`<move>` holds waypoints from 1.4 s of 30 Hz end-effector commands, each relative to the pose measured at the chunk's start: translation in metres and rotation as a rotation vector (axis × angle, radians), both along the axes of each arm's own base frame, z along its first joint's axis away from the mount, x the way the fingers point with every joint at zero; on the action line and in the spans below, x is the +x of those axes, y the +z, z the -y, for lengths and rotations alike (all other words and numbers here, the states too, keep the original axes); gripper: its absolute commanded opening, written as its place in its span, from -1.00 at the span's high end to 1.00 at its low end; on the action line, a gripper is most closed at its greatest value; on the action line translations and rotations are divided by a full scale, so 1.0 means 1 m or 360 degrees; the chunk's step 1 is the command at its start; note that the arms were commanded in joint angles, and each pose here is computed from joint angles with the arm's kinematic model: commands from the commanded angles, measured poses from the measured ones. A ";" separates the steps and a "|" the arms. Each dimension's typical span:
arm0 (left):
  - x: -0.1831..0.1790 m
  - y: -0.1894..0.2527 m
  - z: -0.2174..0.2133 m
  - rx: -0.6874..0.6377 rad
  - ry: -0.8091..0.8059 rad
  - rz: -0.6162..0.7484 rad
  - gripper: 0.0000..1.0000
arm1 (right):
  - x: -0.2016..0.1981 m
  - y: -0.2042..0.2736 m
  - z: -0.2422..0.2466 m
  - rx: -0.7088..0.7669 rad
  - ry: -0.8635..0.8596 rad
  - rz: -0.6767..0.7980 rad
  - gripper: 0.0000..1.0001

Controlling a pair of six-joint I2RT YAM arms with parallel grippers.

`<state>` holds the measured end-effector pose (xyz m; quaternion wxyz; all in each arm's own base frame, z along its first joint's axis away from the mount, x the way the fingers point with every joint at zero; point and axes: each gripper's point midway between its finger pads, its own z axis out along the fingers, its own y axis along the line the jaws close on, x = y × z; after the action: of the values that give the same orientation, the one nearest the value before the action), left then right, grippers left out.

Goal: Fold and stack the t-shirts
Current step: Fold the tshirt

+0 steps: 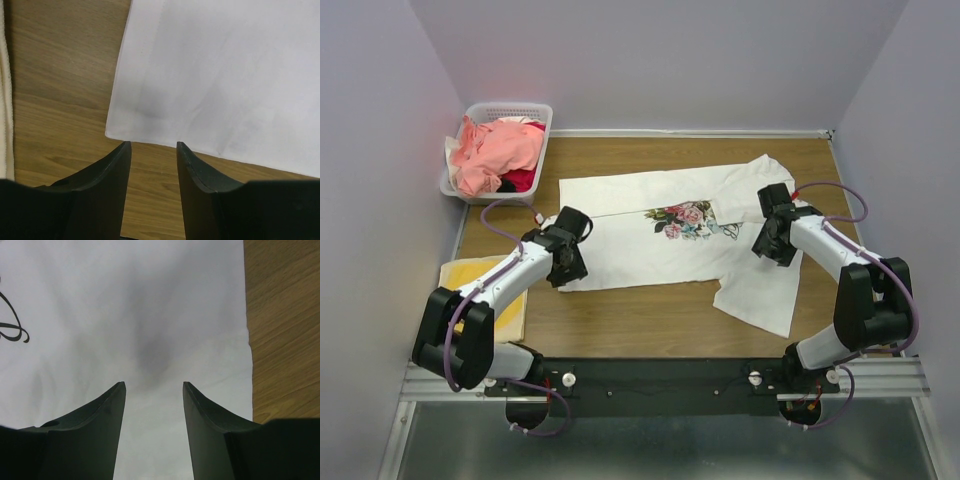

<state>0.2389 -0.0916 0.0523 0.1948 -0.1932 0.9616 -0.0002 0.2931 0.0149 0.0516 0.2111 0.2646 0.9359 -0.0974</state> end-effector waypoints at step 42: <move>0.049 0.033 -0.036 0.0073 0.0354 0.0166 1.00 | -0.039 0.018 0.013 -0.0081 -0.0101 -0.0159 -0.13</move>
<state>0.2554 -0.0692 0.0504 0.1899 -0.2692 0.9441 0.0129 0.2776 0.0113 0.0593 0.1884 0.2674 0.9384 -0.1112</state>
